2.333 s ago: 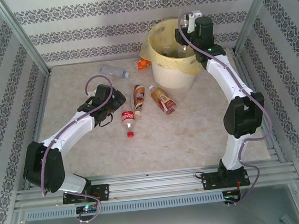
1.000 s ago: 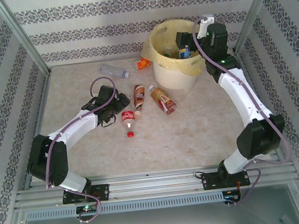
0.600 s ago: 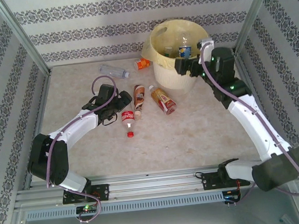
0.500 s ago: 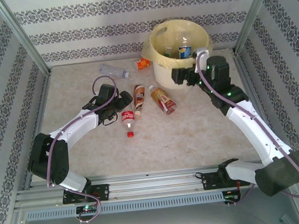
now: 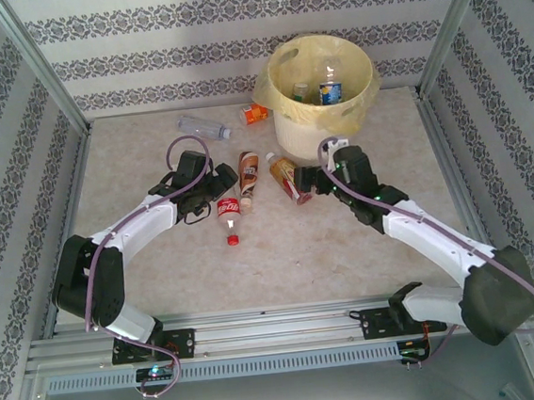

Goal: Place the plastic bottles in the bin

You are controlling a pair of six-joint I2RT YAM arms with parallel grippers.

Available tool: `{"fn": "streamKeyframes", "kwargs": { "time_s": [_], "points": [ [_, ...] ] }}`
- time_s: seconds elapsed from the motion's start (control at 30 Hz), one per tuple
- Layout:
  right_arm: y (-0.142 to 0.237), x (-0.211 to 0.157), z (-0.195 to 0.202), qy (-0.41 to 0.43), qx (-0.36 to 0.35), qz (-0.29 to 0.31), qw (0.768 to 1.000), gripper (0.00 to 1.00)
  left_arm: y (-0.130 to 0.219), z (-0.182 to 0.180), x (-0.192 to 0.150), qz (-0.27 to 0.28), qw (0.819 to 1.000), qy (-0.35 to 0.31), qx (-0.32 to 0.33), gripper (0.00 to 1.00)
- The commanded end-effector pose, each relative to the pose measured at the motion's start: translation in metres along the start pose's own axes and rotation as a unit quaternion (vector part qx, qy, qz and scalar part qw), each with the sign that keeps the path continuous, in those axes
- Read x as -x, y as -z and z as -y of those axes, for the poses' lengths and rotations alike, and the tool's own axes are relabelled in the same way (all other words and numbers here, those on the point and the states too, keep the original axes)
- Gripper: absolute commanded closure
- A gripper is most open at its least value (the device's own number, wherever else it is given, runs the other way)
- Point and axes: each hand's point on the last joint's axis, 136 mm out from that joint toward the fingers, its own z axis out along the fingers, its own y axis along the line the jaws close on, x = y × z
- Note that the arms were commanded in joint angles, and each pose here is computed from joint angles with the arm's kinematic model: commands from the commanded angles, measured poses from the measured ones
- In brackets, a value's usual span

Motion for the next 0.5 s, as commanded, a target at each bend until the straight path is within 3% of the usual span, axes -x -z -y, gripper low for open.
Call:
{"fn": "streamKeyframes", "kwargs": {
  "time_s": [0.0, 0.47],
  "points": [
    [-0.017, -0.012, -0.001, 0.012, -0.014, 0.003, 1.000, 0.02, 0.000, 0.008, 0.009, 0.007, 1.000, -0.004, -0.007, 0.00],
    [-0.085, -0.069, 0.005, 0.090, -0.043, -0.098, 0.990, 0.02, -0.001, 0.005, 0.008, 0.005, 1.000, -0.004, 0.000, 0.00]
  ]
}}
